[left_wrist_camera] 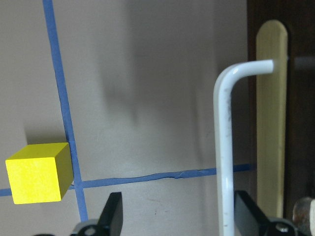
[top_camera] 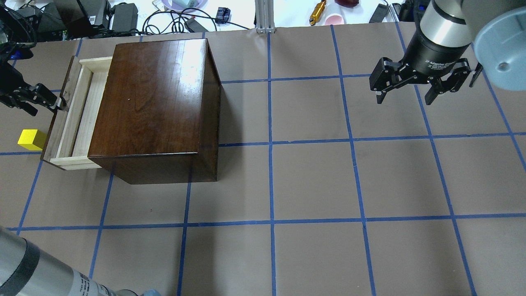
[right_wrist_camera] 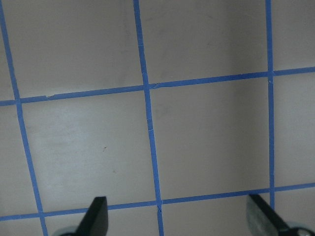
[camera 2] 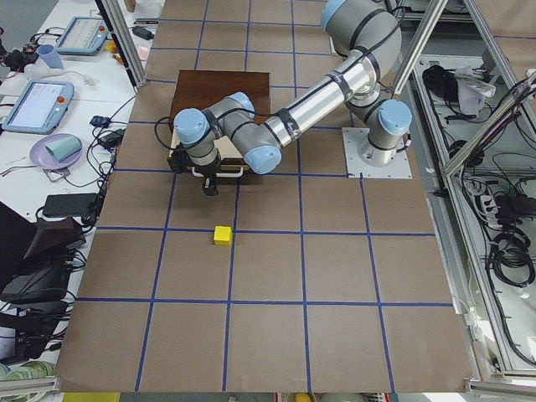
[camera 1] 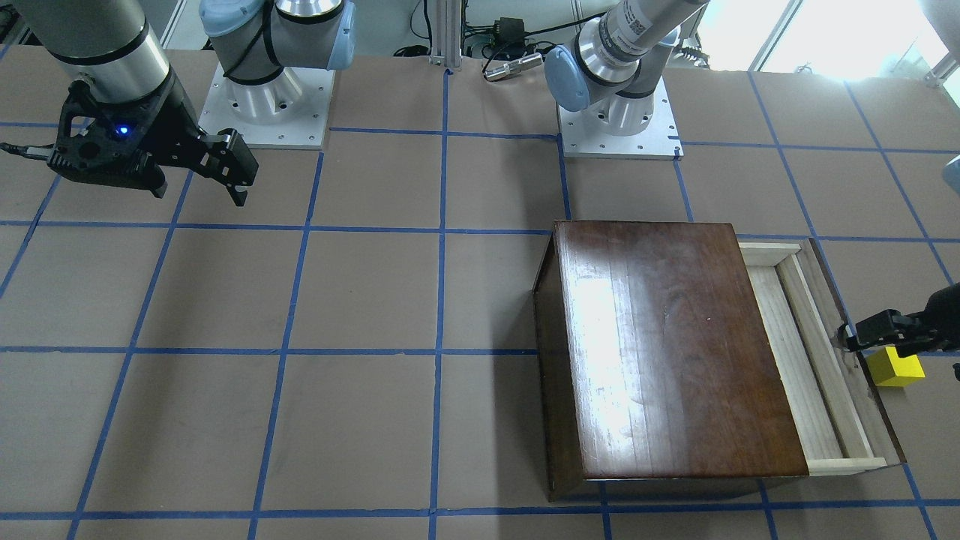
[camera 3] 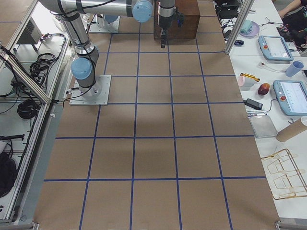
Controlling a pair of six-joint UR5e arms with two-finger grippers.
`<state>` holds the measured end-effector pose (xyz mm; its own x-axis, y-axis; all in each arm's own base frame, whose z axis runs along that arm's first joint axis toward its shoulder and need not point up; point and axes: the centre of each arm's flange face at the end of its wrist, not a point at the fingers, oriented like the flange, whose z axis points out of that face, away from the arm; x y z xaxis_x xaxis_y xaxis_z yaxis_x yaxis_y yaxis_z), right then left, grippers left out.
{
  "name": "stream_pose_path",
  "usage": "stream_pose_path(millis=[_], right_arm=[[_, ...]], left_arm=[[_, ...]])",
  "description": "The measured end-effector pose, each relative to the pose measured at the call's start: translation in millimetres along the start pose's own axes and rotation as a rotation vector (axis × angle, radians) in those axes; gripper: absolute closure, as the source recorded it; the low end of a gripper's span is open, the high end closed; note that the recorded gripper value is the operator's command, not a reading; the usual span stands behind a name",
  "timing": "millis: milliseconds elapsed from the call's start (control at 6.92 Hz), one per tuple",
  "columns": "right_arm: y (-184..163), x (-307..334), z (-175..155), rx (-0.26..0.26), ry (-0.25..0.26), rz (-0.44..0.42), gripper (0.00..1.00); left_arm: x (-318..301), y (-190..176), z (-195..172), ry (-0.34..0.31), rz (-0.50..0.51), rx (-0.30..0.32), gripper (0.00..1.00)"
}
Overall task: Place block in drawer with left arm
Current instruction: 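Release the handle and move the left gripper toward the yellow cube, then lower the left gripper over the yellow cube and grasp it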
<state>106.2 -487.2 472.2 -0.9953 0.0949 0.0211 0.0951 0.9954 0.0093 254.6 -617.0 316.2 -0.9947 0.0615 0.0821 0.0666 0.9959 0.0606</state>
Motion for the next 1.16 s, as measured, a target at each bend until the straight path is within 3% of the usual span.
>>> stream_pose_path(millis=[434, 1156], right_arm=[[0.0, -0.1, 0.0, 0.000, -0.001, 0.000, 0.00], [0.0, -0.1, 0.0, 0.000, -0.001, 0.000, 0.00]], left_arm=[[-16.7, 6.3, -25.0, -0.021, -0.025, 0.020, 0.15], [-82.5, 3.7, 22.9, -0.056, -0.069, -0.039, 0.15]])
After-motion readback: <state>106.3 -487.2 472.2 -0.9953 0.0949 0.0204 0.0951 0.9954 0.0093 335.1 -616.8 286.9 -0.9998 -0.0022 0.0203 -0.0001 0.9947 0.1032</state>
